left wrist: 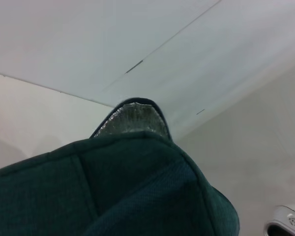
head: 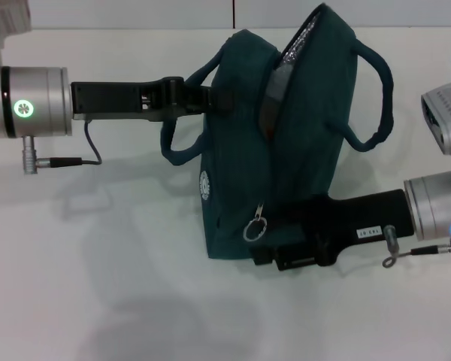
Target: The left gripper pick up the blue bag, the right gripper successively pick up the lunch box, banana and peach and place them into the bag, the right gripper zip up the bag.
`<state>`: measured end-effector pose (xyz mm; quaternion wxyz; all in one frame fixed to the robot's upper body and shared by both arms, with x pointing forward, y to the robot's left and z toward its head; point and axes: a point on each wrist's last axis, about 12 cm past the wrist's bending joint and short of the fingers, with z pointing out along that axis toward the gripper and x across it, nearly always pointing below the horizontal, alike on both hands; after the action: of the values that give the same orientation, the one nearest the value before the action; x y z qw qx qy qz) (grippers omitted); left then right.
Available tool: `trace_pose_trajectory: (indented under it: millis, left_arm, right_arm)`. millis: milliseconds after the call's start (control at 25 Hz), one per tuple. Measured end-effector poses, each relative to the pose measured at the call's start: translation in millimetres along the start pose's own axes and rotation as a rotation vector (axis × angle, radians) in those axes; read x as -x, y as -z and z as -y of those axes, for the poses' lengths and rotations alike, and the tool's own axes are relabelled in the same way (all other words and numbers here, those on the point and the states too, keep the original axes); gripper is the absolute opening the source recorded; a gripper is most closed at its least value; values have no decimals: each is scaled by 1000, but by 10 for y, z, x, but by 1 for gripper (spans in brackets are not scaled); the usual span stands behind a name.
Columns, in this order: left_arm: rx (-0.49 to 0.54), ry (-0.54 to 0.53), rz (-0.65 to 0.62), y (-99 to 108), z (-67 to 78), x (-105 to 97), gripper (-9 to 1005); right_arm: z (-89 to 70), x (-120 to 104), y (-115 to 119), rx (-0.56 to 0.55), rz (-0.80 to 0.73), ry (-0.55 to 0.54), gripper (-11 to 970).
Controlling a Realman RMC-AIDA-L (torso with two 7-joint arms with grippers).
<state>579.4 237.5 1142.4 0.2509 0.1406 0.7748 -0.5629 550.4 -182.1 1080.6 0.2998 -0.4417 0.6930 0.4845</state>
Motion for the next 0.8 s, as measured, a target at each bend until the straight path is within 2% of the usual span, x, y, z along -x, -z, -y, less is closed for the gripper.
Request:
trace_pose_trajectory:
  millis: [120, 640, 800]
  left_arm:
    - [0, 0, 0, 1, 0, 0, 53]
    - [-13, 6, -6, -16, 8, -34, 53]
    - [-18, 11, -11, -5, 7, -58, 53]
  right_arm:
    - [-36, -8, 1, 28, 1, 7, 559]
    - [8, -55, 5, -22, 4, -4, 526]
    - [12, -67, 14, -31, 11, -8, 336]
